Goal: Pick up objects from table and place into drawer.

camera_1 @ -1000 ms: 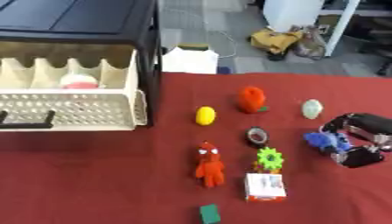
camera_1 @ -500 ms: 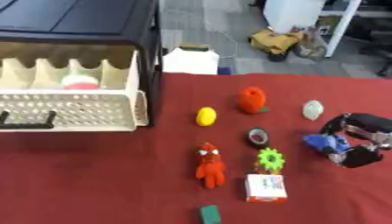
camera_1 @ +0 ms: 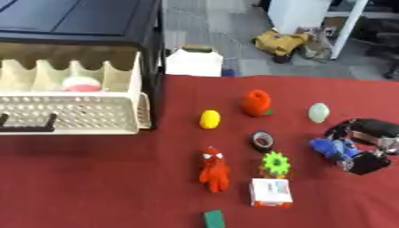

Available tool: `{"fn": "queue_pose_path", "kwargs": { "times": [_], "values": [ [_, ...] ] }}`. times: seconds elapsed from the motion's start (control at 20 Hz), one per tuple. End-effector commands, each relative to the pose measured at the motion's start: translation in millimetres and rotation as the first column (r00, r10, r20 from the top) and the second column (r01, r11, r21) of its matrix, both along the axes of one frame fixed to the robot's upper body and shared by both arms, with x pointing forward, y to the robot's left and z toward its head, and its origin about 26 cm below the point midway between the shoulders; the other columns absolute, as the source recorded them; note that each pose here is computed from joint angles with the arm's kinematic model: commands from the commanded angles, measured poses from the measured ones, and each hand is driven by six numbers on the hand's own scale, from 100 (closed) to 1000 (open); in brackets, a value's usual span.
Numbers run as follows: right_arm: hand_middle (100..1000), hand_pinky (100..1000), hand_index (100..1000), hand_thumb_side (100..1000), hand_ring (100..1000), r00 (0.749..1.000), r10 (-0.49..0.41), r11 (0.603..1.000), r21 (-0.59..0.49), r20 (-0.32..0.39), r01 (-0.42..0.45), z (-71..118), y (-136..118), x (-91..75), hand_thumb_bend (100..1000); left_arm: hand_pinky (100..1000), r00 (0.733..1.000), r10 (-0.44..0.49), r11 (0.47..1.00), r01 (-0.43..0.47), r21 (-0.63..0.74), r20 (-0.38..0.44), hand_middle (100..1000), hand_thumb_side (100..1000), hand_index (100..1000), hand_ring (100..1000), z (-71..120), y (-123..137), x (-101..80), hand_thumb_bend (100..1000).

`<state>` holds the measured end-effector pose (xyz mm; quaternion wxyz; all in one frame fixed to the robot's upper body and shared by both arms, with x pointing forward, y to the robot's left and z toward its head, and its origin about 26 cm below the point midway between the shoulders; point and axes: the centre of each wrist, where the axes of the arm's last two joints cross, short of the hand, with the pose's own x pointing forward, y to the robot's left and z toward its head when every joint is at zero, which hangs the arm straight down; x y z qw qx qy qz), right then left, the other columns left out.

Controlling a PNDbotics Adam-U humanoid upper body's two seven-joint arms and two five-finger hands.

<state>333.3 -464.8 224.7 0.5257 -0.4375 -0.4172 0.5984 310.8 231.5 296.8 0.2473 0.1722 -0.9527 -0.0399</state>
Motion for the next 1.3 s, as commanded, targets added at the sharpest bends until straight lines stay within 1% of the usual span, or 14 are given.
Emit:
{"fn": "queue_pose_path", "kwargs": {
  "times": [0.05, 0.2, 0.35, 0.55, 0.65, 0.85, 1.1, 1.2, 1.3],
  "values": [
    [757, 749, 911, 303, 849, 1.000, -0.012, 0.998, -0.059, 0.016, 0.013, 19.3, -5, -3.7, 100, 255, 0.999, 0.005, 1.000, -0.005, -0.005, 0.036, 192, 1000, 778, 142, 8.3, 3, -3.4, 100],
    [746, 746, 900, 283, 840, 1.000, -0.015, 0.998, -0.064, 0.010, 0.016, 18.8, -5, -3.9, 100, 254, 0.999, 0.004, 1.000, -0.004, -0.008, 0.038, 192, 1000, 776, 142, 8.8, 3, -3.5, 100],
    [730, 740, 885, 284, 826, 1.000, -0.012, 0.998, -0.067, 0.001, 0.012, 19.0, -4, -4.3, 100, 253, 0.999, 0.003, 1.000, -0.003, -0.012, 0.038, 191, 1000, 774, 141, 8.7, 3, -3.5, 100],
    [695, 724, 812, 265, 801, 1.000, -0.006, 0.997, -0.072, 0.002, 0.006, 19.8, -1, -4.1, 100, 251, 0.999, 0.001, 1.000, 0.000, -0.015, 0.035, 191, 1000, 774, 142, 8.2, 3, -3.4, 100],
    [661, 688, 762, 240, 748, 1.000, -0.002, 0.997, -0.074, 0.007, 0.002, 19.5, 0, -4.2, 100, 251, 0.999, 0.001, 1.000, 0.000, -0.018, 0.036, 191, 1000, 773, 141, 8.3, 3, -3.4, 100],
    [620, 622, 713, 204, 678, 0.999, 0.002, 0.997, -0.076, 0.035, 0.001, 19.1, 2, -4.4, 100, 251, 0.999, 0.001, 1.000, 0.000, -0.025, 0.035, 191, 1000, 773, 142, 8.4, 4, -3.4, 100],
    [547, 517, 631, 100, 584, 0.995, 0.001, 0.997, -0.078, 0.099, 0.007, 18.8, 5, -5.0, 100, 251, 0.999, 0.000, 0.999, 0.001, -0.033, 0.035, 191, 1000, 773, 142, 8.7, 4, -3.4, 100],
    [514, 456, 587, 100, 541, 0.991, -0.001, 0.997, -0.078, 0.132, 0.011, 18.5, 6, -5.3, 100, 250, 0.999, -0.001, 0.999, 0.002, -0.036, 0.033, 191, 1000, 773, 141, 8.4, 4, -3.4, 100],
    [495, 424, 555, 100, 524, 0.987, -0.002, 0.997, -0.078, 0.162, 0.014, 17.7, 7, -5.7, 100, 250, 0.999, -0.002, 0.999, 0.003, -0.038, 0.032, 191, 1000, 772, 141, 8.5, 5, -3.4, 100]
  ]
}}
